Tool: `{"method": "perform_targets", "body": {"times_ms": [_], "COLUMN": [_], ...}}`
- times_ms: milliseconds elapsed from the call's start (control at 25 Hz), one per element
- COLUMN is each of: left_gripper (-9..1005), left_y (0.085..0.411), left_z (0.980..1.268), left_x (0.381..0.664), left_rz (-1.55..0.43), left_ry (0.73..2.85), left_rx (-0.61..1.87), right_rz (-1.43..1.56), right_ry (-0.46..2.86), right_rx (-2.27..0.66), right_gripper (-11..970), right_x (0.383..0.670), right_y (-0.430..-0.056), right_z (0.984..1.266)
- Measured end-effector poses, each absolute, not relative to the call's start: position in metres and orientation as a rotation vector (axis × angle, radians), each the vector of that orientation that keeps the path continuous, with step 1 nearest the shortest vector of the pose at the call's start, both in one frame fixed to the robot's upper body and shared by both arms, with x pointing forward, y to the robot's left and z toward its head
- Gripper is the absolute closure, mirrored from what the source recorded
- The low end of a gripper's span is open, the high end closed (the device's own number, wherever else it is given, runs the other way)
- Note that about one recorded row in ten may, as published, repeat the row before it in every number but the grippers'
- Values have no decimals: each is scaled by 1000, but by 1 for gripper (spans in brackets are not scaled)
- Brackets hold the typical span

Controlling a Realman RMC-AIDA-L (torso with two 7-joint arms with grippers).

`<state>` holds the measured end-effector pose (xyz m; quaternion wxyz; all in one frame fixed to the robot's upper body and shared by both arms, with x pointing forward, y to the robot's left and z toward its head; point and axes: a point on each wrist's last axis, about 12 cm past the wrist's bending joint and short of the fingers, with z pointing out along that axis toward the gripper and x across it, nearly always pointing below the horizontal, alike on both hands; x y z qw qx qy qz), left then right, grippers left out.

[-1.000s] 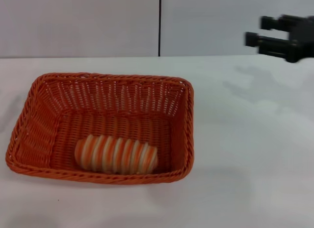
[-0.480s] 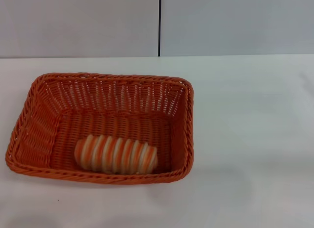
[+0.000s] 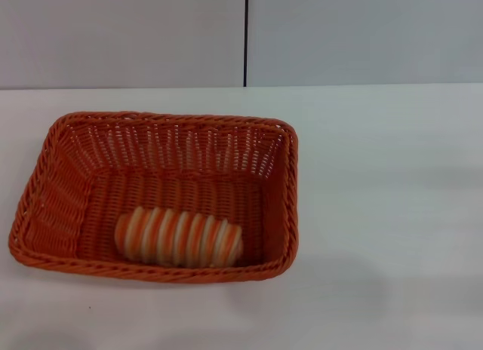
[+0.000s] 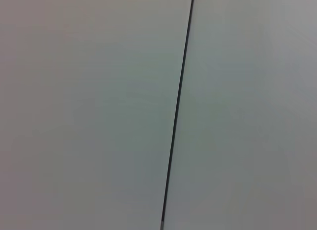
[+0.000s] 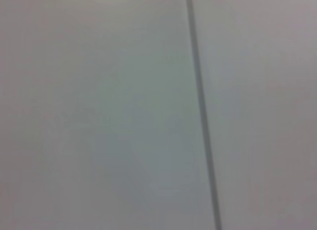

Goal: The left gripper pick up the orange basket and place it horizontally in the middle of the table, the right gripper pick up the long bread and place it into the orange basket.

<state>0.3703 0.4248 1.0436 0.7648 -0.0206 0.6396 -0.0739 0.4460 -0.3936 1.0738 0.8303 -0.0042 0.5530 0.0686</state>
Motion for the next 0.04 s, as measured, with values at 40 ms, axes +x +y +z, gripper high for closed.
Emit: {"method": "perform_targets", "body": {"times_ms": [40], "left_gripper": [392], "left_y": [423], "left_z": [1042], "left_x": [369], "left_rz": [-152], "left_ry": [1387], "left_rx": [-44], "right_rz": [132], "right_ry": [1176], "right_rx": [14], "right_gripper": [306], "right_x": [445], "right_y": [-394], "right_z": [1071]}}
